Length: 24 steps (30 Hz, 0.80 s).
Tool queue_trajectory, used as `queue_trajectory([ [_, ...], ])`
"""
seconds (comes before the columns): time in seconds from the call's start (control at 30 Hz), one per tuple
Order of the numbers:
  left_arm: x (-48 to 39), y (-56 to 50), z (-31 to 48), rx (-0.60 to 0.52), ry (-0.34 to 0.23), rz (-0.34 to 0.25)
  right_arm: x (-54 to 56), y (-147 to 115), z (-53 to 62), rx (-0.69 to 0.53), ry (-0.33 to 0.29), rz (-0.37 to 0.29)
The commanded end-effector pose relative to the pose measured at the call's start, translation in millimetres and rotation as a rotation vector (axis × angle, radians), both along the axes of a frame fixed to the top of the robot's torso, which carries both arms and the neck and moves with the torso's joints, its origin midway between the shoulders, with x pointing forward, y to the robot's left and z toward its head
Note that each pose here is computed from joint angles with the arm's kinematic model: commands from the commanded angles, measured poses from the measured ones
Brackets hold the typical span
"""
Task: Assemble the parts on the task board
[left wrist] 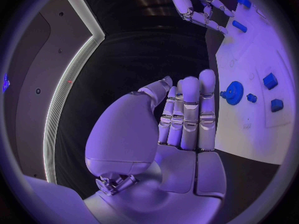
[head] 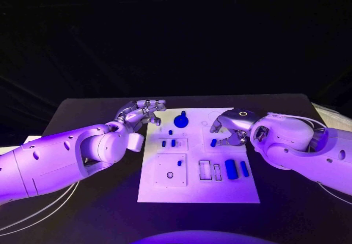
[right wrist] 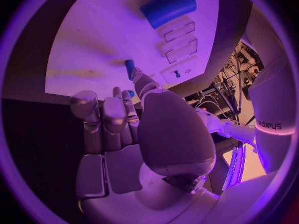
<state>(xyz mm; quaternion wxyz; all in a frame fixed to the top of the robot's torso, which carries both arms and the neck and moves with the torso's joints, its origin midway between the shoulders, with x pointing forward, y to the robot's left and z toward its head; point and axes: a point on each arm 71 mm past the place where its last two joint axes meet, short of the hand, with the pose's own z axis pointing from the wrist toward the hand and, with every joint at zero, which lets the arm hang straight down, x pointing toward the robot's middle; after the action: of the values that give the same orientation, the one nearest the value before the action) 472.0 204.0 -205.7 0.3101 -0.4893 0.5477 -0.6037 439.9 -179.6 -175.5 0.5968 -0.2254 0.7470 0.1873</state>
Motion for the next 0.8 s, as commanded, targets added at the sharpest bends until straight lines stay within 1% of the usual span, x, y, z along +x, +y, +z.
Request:
queue_trajectory([
  [0.03,-0.3,-1.9,0.8,-0.014,-0.003,-0.017,-1.7,2,-6.6,-0.058,0.043,0.021],
  [0.5,-0.5,-1.4,0.8,-0.014,-0.003,-0.017,0.7,9,-14.8,-0.056,0.071,0.040],
  [0.8,-0.5,-1.2,0.9,-0.013,-0.003,-0.017,4.6,10,-17.4,-0.049,0.071,0.034],
])
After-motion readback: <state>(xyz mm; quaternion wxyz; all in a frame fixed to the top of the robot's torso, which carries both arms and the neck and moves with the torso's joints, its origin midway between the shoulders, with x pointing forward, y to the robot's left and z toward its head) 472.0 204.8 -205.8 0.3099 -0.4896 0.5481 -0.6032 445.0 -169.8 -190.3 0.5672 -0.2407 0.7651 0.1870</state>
